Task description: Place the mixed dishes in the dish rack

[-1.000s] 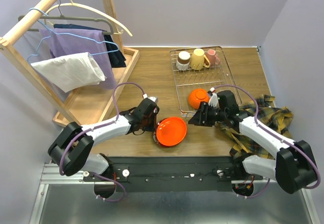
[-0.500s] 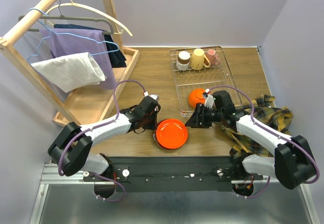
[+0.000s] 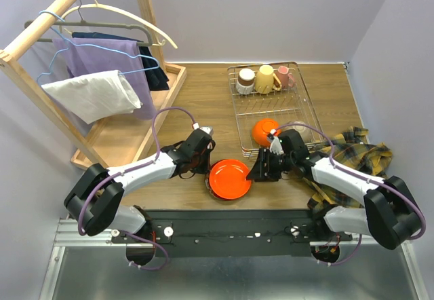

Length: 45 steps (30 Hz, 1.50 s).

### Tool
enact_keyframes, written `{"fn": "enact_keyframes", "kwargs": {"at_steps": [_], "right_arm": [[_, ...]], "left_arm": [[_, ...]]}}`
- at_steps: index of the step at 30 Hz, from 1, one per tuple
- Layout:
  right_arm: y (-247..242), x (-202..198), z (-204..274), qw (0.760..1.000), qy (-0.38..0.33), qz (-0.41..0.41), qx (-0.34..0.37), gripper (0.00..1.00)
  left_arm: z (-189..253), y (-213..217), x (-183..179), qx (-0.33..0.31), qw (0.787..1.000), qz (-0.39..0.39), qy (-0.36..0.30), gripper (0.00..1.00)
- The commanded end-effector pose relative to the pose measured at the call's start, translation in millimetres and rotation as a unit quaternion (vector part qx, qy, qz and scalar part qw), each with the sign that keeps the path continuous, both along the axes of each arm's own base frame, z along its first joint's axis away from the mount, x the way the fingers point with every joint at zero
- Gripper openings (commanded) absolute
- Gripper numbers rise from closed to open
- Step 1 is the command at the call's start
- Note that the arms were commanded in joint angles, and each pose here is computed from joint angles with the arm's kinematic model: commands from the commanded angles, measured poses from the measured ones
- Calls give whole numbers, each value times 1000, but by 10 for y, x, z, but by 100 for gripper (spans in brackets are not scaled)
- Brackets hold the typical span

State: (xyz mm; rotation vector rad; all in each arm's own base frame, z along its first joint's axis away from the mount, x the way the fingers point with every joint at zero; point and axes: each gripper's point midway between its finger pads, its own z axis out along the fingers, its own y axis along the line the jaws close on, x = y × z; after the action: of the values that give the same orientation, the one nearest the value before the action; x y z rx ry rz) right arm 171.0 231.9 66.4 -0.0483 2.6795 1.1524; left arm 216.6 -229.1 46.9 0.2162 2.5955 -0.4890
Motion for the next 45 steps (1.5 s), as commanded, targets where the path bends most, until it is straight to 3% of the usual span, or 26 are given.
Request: {"fn": "enact_keyframes", "kwargs": {"at_steps": [1,6,16,26,33,40,45], "right_arm": [[-42,-22,-196,999,27,-33,-16,57],[21,37,-203,999,26,-41,-4,56],[-93,-59,-267,998,21,-34,-38,22],[-279,-114,-15,995,-23,24,-90,1],[-163,28,640,984,-136,100,-55,0],[-80,226,1354,957,-247,144,-40,0],[-204,685,1899,932,-338,85,-102,1]], "left_arm": [[-197,109,-114,31,999,-2,17,19],[-183,64,-126,29,999,-10,15,18],[-133,-22,-90,26,1000,-17,6,17],[-74,36,-18,45,999,-23,-20,18],[24,32,71,47,997,-33,-46,22],[239,81,262,73,992,-56,-89,27],[441,144,411,91,986,-63,-122,38]]}}
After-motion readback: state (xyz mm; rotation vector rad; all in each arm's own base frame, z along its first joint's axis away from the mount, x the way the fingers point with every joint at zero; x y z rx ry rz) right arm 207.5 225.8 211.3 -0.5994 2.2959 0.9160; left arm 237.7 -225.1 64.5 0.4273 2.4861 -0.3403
